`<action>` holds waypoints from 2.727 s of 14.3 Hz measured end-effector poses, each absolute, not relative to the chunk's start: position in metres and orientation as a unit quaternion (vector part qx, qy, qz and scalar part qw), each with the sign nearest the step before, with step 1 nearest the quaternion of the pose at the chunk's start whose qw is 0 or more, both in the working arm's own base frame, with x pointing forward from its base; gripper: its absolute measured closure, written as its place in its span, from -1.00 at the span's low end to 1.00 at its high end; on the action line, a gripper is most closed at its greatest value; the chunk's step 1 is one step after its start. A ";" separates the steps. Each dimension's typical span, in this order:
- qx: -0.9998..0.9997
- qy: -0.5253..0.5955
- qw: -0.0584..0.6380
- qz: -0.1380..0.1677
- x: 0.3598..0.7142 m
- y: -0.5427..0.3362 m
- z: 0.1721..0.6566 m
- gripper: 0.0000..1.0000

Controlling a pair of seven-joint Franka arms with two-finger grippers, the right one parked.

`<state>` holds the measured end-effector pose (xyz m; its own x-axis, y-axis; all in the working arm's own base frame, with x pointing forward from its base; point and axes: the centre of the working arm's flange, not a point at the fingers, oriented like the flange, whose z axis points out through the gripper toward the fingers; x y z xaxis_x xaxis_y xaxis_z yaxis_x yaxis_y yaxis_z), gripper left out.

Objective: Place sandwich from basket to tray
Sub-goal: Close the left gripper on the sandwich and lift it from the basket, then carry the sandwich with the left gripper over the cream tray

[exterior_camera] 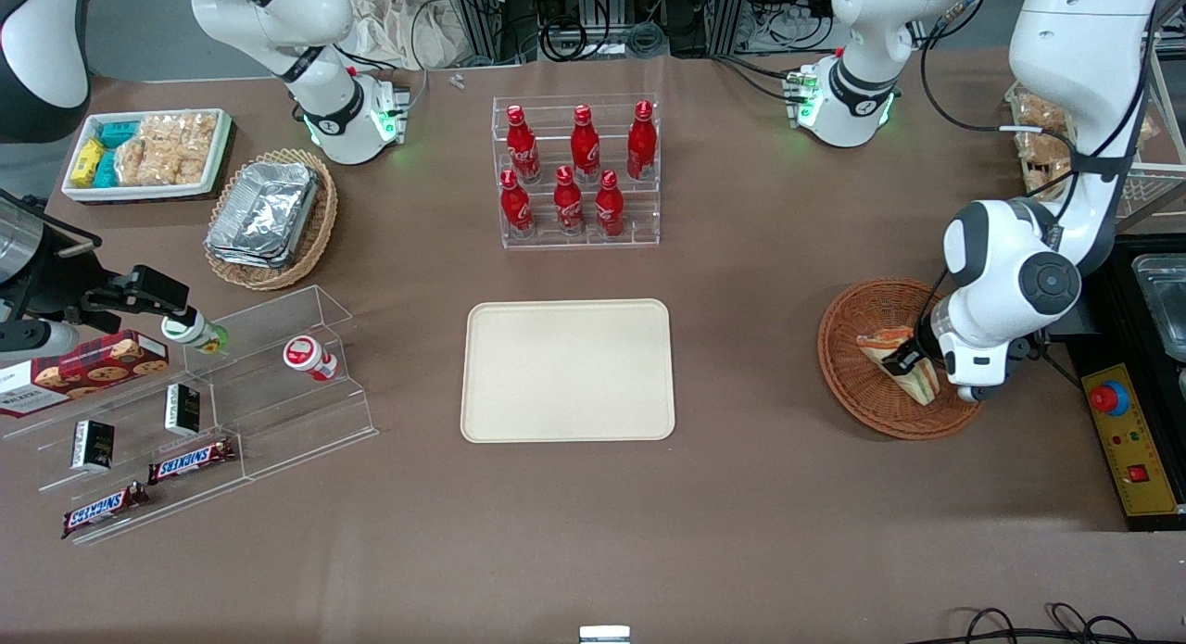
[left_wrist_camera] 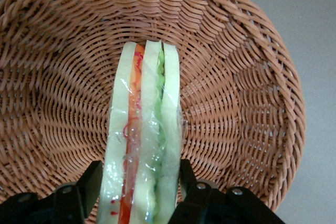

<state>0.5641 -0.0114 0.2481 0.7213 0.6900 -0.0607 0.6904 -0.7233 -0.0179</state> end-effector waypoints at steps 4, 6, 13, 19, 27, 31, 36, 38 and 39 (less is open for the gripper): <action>0.919 0.393 0.006 -0.024 0.570 -0.012 0.254 0.35; 0.913 0.408 0.011 -0.013 0.578 -0.013 0.264 0.47; 0.909 0.411 -0.021 -0.063 0.613 -0.021 0.355 0.64; 0.930 0.358 -0.015 -0.088 0.625 -0.063 0.502 0.68; 0.979 0.185 0.040 -0.079 0.598 -0.259 0.506 0.71; 0.986 0.121 0.080 -0.081 0.592 -0.365 0.408 0.71; 0.991 0.067 0.053 -0.098 0.573 -0.422 0.290 0.71; 0.992 0.056 0.053 -0.103 0.566 -0.435 0.265 0.71; 0.992 0.052 0.052 -0.107 0.562 -0.439 0.258 0.71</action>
